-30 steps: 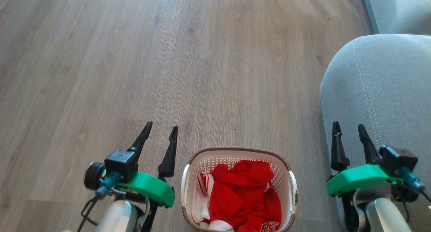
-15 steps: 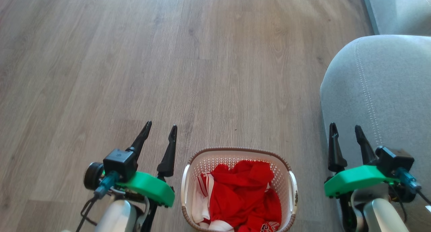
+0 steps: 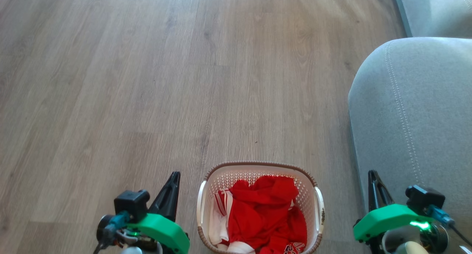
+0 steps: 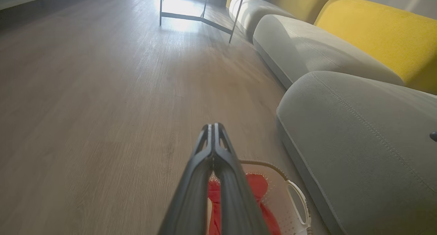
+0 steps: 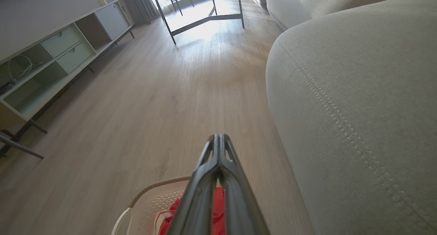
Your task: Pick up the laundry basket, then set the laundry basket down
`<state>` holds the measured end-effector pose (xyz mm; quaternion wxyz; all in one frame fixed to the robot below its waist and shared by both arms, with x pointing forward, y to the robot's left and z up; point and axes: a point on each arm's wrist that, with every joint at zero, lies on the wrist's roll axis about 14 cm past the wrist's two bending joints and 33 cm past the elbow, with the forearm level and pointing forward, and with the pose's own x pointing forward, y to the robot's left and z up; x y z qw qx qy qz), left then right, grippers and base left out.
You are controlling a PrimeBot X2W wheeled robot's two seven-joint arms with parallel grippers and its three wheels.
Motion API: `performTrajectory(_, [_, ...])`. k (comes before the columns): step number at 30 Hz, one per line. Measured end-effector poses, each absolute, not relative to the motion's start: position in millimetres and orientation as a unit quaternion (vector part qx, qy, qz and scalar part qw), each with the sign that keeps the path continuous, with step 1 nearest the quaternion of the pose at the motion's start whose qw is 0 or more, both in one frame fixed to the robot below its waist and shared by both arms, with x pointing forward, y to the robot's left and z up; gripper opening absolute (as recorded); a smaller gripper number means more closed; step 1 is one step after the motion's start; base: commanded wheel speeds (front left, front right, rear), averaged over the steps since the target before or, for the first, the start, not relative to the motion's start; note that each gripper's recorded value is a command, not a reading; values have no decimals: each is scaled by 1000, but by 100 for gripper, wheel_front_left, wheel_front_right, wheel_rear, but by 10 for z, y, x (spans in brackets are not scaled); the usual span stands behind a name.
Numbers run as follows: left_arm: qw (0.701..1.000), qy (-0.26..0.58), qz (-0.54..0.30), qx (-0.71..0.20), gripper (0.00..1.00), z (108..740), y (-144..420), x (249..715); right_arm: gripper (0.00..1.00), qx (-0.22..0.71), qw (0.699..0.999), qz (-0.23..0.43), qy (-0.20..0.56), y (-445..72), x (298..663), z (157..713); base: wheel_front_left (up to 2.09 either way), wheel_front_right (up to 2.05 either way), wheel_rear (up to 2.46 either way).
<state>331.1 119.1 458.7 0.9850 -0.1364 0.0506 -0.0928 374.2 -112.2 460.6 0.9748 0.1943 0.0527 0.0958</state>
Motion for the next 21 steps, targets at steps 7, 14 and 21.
performTrajectory(7, [980,57,-76,-174,0,4574,1262,3336,0,228,969,80,59,-1189,3740,4591,0,0,0])
performTrajectory(14, [973,62,-64,-211,0,4567,1295,3355,0,260,961,63,64,-1264,3739,4577,0,0,0])
performTrajectory(21, [965,67,-50,-248,0,4559,1357,3383,0,294,952,48,70,-1327,3737,4564,0,0,0])
